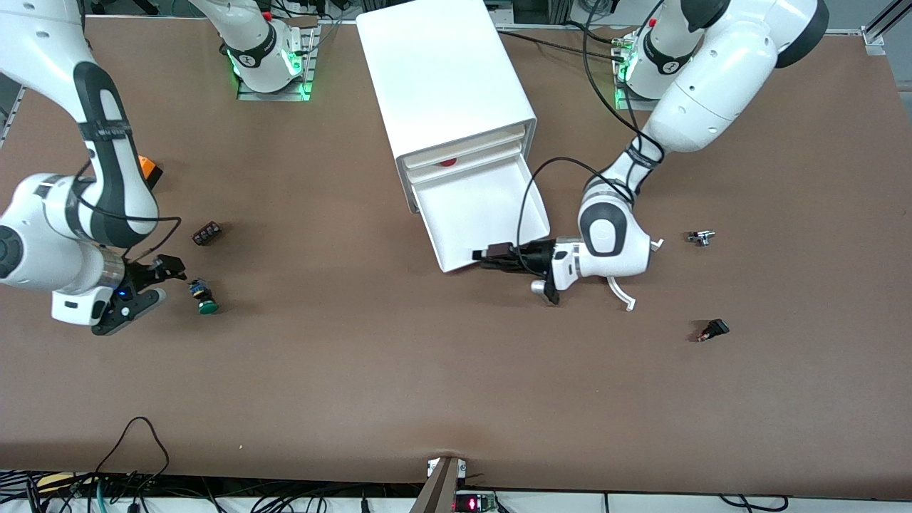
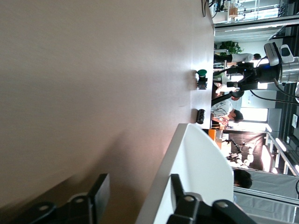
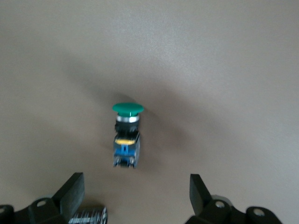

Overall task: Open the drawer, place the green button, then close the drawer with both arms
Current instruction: 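Grasp the green button with the right gripper while the left gripper withdraws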

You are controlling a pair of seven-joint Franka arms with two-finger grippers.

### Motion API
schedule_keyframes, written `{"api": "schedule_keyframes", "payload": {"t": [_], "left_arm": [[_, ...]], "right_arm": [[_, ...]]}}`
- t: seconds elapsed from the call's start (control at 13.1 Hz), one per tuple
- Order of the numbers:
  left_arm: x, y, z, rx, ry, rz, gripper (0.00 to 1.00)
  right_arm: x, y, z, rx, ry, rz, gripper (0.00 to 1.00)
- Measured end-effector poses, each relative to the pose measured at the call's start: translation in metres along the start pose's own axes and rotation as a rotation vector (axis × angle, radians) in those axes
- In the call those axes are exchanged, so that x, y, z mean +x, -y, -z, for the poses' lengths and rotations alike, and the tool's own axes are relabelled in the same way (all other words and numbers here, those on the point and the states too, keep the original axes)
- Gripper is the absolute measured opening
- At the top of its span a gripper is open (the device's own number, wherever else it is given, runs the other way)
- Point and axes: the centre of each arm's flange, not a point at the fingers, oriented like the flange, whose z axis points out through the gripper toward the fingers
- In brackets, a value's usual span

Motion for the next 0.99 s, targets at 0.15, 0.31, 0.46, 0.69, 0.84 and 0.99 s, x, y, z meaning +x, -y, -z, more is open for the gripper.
{"api": "schedule_keyframes", "payload": {"t": [0.15, 0.31, 0.46, 0.69, 0.84, 0.99], "left_arm": [[0.008, 0.010, 0.038, 0.027, 0.020, -0.004, 0.87], [0.013, 0.010, 0.079, 0.027, 0.065, 0.007, 1.00], [0.020, -0.006, 0.115, 0.084, 0.113, 0.008, 1.00], [0.032, -0.071, 0.174, 0.356, 0.169, -0.008, 1.00], [0.030, -0.125, 0.212, 0.560, 0.199, -0.061, 1.00], [0.023, -0.162, 0.252, 0.731, 0.226, -0.127, 1.00]], "right_arm": [[-0.002, 0.004, -0.024, -0.001, -0.016, -0.006, 1.00], [-0.009, 0.012, -0.046, 0.001, -0.024, -0.009, 0.98], [-0.015, 0.019, -0.061, 0.015, -0.028, -0.021, 0.92], [-0.018, 0.021, -0.066, 0.016, -0.029, -0.022, 0.72], [-0.018, 0.021, -0.067, 0.009, -0.037, -0.006, 0.66], [-0.020, 0.023, -0.072, 0.005, -0.041, 0.003, 0.57]]}}
